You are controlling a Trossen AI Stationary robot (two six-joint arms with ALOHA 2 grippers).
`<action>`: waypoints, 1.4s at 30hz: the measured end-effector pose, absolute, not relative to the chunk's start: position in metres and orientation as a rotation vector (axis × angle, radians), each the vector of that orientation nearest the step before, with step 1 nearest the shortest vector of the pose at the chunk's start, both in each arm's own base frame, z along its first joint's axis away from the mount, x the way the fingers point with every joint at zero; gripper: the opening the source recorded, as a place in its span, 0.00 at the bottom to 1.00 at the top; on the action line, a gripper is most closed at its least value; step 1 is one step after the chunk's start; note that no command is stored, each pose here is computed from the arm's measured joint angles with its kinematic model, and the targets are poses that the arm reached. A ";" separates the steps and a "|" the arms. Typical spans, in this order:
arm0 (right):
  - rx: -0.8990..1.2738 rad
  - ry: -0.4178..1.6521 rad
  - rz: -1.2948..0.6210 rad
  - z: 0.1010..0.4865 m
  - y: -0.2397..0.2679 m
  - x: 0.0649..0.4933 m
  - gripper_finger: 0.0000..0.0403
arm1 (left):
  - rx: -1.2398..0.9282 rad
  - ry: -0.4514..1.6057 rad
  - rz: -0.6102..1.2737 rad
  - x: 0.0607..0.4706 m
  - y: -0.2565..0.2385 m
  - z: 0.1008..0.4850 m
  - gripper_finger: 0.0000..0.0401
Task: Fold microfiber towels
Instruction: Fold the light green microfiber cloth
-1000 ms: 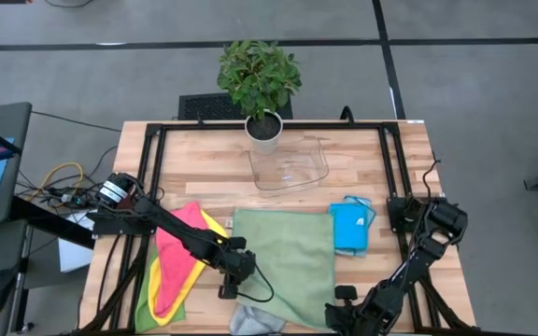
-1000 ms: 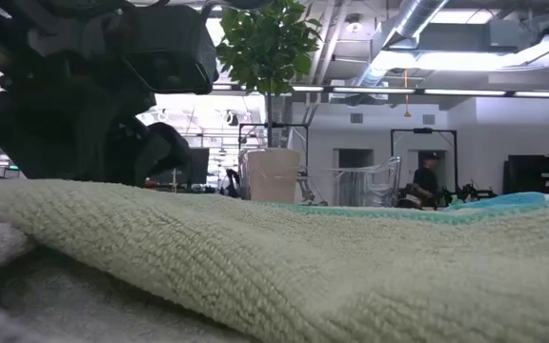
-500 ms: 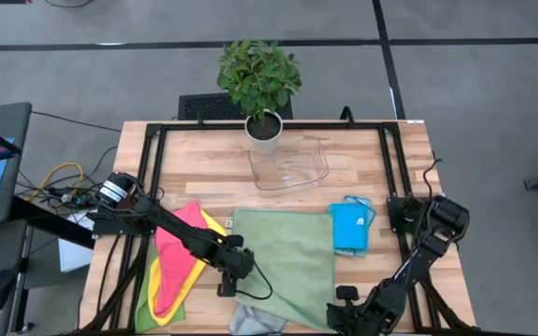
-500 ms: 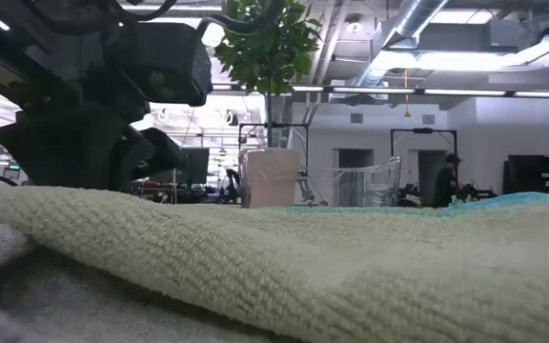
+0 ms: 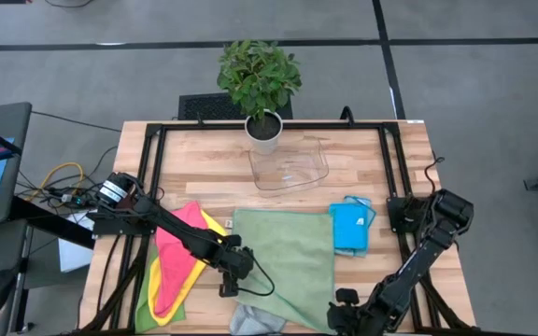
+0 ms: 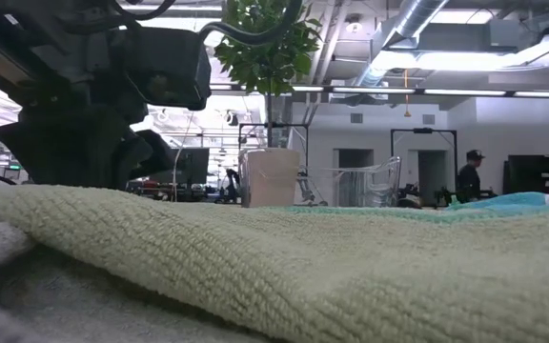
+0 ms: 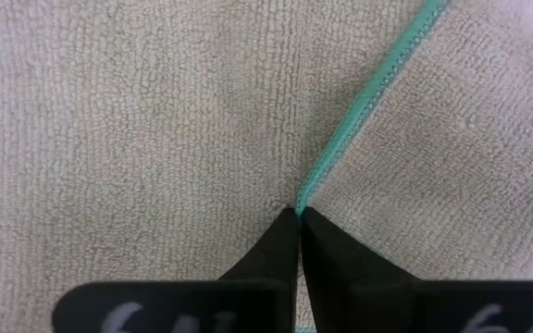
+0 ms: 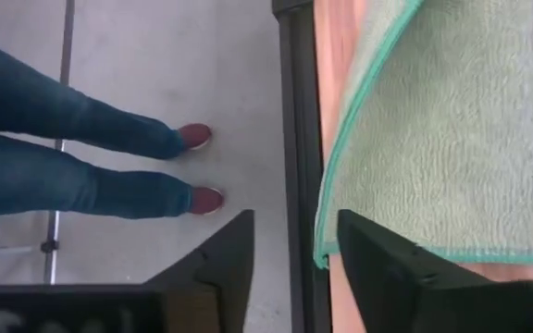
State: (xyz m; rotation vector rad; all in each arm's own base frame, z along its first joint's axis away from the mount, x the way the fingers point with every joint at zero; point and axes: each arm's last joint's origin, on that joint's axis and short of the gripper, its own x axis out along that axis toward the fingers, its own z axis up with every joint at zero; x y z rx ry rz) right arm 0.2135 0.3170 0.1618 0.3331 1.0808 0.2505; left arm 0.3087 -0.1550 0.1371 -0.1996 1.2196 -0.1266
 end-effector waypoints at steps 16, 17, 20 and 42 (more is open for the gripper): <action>0.338 1.146 0.179 0.133 0.324 0.209 0.43 | -0.210 1.203 -0.105 0.313 -0.156 0.143 0.00; 0.334 1.150 0.175 0.133 0.323 0.209 0.39 | -0.210 1.199 -0.105 0.313 -0.156 0.144 0.00; 0.327 1.143 0.181 0.133 0.323 0.211 0.24 | -0.212 1.196 -0.097 0.314 -0.156 0.144 0.00; 0.263 1.177 0.223 0.153 0.328 0.218 0.02 | -0.339 1.239 -0.074 0.310 -0.155 0.150 0.00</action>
